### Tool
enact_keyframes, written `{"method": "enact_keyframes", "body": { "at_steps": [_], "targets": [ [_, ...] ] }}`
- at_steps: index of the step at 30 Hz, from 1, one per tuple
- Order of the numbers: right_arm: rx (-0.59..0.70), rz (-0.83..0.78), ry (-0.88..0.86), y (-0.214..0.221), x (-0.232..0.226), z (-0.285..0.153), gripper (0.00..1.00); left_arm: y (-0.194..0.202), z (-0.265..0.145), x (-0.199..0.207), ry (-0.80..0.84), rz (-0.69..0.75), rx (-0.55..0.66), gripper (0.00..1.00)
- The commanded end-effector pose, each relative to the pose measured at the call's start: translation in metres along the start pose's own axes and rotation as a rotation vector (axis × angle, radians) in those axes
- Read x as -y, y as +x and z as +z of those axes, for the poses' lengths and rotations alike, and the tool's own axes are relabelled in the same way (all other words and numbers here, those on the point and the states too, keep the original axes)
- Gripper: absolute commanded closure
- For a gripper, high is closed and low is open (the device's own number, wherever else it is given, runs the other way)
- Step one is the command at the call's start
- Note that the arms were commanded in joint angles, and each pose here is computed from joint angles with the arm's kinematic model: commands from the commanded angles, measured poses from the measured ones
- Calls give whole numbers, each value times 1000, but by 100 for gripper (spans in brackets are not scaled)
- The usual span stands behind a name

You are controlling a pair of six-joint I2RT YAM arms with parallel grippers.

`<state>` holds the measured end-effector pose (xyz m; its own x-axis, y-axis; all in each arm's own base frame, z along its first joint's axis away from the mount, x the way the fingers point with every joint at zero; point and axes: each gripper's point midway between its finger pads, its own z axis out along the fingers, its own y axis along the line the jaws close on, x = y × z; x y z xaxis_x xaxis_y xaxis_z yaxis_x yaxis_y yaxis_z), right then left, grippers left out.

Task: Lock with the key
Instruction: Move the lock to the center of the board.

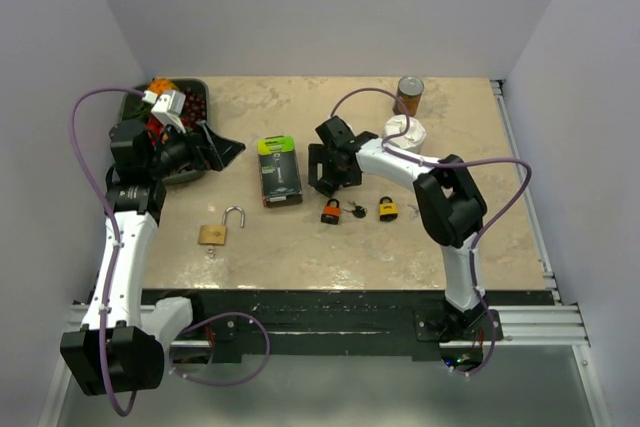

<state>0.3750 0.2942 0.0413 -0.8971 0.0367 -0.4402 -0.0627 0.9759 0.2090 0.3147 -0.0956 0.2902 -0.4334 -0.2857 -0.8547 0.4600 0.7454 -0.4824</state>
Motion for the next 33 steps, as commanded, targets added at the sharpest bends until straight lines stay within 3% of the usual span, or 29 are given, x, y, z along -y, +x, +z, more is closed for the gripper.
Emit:
{"method": "enact_keyframes", "body": {
  "at_steps": [1,9,12,13,17,25,33],
  "targets": [
    [20,55,43,-9,3,0,6,-4,-4,1,-1,19,29,1],
    [-11,50,81,-2,12,18,18,-4,-2,-1,-4,15,25,1],
    [4,49,84,-15,18,21,30,-2,-2,-3,-12,19,18,1],
    [-1,21,69,-17,18,22,39,-3,-3,-3,-12,25,20,1],
    [12,-111,19,-32,22,25,48,-3,-3,-2,-11,32,19,1],
    [1,-444,-29,-47,45,33,51,-3,-2,-2,-6,36,16,1],
    [74,-486,-34,-72,43,28,41,5,0,-8,-6,58,-21,1]
  ]
}}
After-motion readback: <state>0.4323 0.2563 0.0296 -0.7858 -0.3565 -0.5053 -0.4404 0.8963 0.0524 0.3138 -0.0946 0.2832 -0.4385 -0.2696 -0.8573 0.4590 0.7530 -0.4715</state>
